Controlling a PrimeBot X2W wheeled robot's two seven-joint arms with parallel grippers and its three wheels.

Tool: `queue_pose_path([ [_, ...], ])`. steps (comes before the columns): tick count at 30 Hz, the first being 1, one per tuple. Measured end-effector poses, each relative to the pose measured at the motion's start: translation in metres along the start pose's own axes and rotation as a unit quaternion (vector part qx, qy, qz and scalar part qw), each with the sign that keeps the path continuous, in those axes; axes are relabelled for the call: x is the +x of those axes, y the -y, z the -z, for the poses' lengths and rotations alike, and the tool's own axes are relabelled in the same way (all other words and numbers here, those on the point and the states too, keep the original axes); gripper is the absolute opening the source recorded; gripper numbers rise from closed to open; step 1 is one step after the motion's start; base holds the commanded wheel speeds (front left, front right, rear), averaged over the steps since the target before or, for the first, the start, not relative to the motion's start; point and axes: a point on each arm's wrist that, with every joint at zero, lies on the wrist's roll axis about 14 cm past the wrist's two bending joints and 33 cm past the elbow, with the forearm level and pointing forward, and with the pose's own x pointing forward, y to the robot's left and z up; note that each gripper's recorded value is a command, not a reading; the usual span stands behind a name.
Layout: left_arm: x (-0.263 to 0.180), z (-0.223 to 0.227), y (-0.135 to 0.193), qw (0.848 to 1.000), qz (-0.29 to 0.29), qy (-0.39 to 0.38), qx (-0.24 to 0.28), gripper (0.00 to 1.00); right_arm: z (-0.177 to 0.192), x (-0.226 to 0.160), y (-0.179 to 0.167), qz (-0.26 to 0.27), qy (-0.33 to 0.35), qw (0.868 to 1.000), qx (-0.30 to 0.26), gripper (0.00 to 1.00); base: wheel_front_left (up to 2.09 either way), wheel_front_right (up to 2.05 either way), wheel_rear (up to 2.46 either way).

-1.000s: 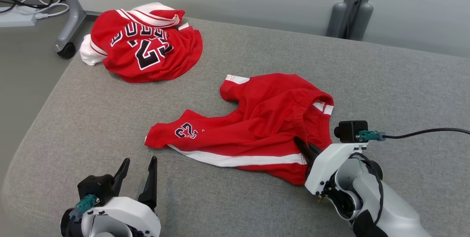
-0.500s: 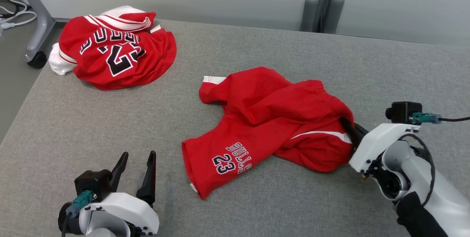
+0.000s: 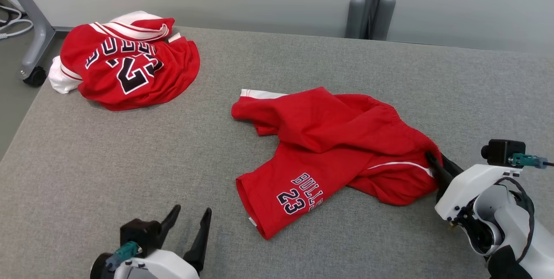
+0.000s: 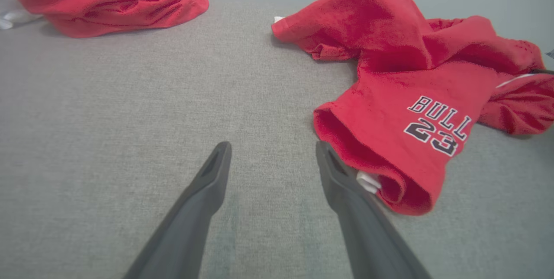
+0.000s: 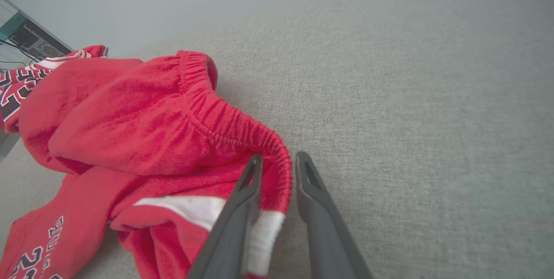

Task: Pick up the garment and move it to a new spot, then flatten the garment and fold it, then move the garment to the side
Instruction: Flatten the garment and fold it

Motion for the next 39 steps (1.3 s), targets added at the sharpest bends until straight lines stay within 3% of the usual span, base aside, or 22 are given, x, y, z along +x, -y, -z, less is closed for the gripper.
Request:
queue_pose_path([
  [12, -0.031, 0.048, 0.054, 0.990, 0.107, -0.082, 0.037, 1.00, -0.014, -0.035, 0.022, 0.019, 0.069, 0.997, 0.005, 1.00, 0.00, 0.00, 0.00],
  [17, -0.024, 0.053, 0.081, 0.984, 0.148, -0.088, 0.048, 1.00, -0.030, -0.055, 0.027, 0.025, 0.112, 0.993, 0.012, 1.00, 0.00, 0.00, 0.00],
  [25, 0.000, 0.062, 0.097, 0.977, 0.174, -0.096, 0.081, 1.00, -0.044, -0.084, 0.035, 0.038, 0.155, 0.987, 0.018, 1.00, 0.00, 0.00, 0.00],
  [26, 0.002, 0.063, 0.099, 0.976, 0.175, -0.096, 0.083, 0.95, -0.045, -0.087, 0.036, 0.040, 0.158, 0.986, 0.019, 1.00, 0.00, 0.00, 0.00],
  [27, 0.005, 0.063, 0.102, 0.977, 0.177, -0.094, 0.078, 0.76, -0.045, -0.090, 0.037, 0.043, 0.161, 0.986, 0.019, 1.00, 0.00, 0.00, 0.00],
  [28, 0.006, 0.063, 0.106, 0.976, 0.182, -0.095, 0.074, 0.49, -0.045, -0.093, 0.038, 0.046, 0.164, 0.985, 0.020, 1.00, 0.00, 0.00, 0.00],
  [29, 0.007, 0.064, 0.109, 0.975, 0.187, -0.096, 0.074, 0.33, -0.045, -0.095, 0.041, 0.049, 0.166, 0.985, 0.021, 1.00, 0.00, 0.00, 0.00],
  [30, 0.008, 0.066, 0.111, 0.973, 0.192, -0.098, 0.080, 0.00, -0.045, -0.097, 0.042, 0.053, 0.168, 0.984, 0.024, 1.00, 0.00, 0.00, 0.00],
  [39, 0.026, 0.010, 0.117, 0.977, 0.203, -0.009, 0.068, 0.00, -0.038, -0.104, 0.041, 0.063, 0.169, 0.983, 0.037, 1.00, 0.00, 0.00, 0.00],
])
